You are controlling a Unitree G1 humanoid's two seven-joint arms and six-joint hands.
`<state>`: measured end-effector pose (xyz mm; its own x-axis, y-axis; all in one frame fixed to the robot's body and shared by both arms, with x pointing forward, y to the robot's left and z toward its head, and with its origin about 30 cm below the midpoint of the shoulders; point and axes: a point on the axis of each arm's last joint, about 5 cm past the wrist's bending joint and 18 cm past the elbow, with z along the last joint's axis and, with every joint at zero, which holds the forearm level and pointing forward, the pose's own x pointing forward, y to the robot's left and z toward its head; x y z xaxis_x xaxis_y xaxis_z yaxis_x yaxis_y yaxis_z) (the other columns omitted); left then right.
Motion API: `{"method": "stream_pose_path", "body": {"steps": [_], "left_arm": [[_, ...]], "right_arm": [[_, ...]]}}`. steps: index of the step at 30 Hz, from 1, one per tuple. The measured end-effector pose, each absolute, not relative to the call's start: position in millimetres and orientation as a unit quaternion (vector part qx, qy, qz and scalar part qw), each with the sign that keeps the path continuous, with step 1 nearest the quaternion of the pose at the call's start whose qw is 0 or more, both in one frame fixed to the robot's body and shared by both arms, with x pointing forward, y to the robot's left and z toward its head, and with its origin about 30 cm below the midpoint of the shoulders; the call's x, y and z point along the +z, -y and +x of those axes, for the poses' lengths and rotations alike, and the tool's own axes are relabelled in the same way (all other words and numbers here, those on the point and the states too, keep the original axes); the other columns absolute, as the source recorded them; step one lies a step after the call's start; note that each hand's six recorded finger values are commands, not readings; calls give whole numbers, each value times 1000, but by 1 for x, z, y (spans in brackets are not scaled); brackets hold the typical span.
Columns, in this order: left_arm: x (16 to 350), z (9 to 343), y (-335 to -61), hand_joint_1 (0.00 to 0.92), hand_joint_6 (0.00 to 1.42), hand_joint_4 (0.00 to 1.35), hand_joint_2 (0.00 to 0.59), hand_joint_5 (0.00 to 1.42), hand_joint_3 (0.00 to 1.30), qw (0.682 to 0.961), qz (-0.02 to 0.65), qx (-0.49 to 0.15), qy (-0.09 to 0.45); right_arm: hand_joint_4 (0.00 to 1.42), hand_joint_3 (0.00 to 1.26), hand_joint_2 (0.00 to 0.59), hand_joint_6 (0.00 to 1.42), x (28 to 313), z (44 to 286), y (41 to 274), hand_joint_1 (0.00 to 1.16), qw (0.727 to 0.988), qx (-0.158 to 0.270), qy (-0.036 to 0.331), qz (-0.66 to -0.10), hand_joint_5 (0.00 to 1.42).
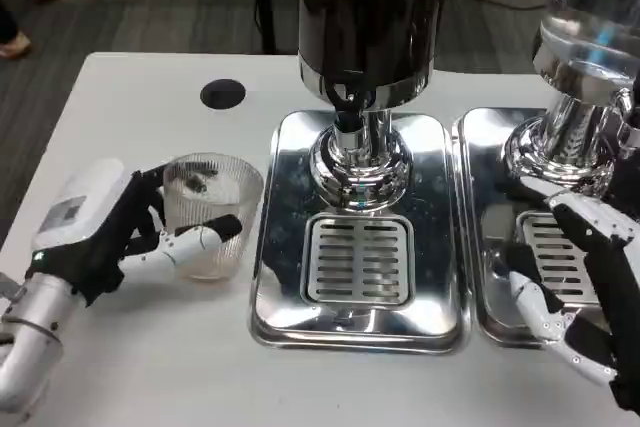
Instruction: Grasp the cup under the faucet to collect the drink, then remove the cup.
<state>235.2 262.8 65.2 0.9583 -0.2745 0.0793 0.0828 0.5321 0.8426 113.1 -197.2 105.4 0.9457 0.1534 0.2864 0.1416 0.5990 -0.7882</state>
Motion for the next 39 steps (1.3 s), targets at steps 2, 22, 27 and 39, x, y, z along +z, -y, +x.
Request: {"method": "stream_pose_path", "body": {"steps": [2, 22, 27, 39], "left_arm": [[65, 236, -258, 53, 931, 423, 220, 728, 380, 872, 462, -110, 115], [56, 247, -212, 68, 931, 426, 220, 728, 389, 875, 430, -172, 139], [55, 249, -203, 69, 930, 426, 220, 728, 389, 874, 429, -181, 138], [55, 261, -174, 70, 874, 420, 221, 711, 383, 874, 424, -195, 134]], "right_arm": [[308, 295, 484, 345, 108, 112, 196, 453, 879, 0, 170, -446, 303], [308, 295, 484, 345, 111, 103, 189, 453, 887, -18, 173, -428, 313], [308, 295, 484, 345, 113, 99, 188, 453, 887, -23, 172, -427, 313], [318, 295, 484, 358, 118, 94, 188, 453, 887, -30, 167, -429, 314]]}}
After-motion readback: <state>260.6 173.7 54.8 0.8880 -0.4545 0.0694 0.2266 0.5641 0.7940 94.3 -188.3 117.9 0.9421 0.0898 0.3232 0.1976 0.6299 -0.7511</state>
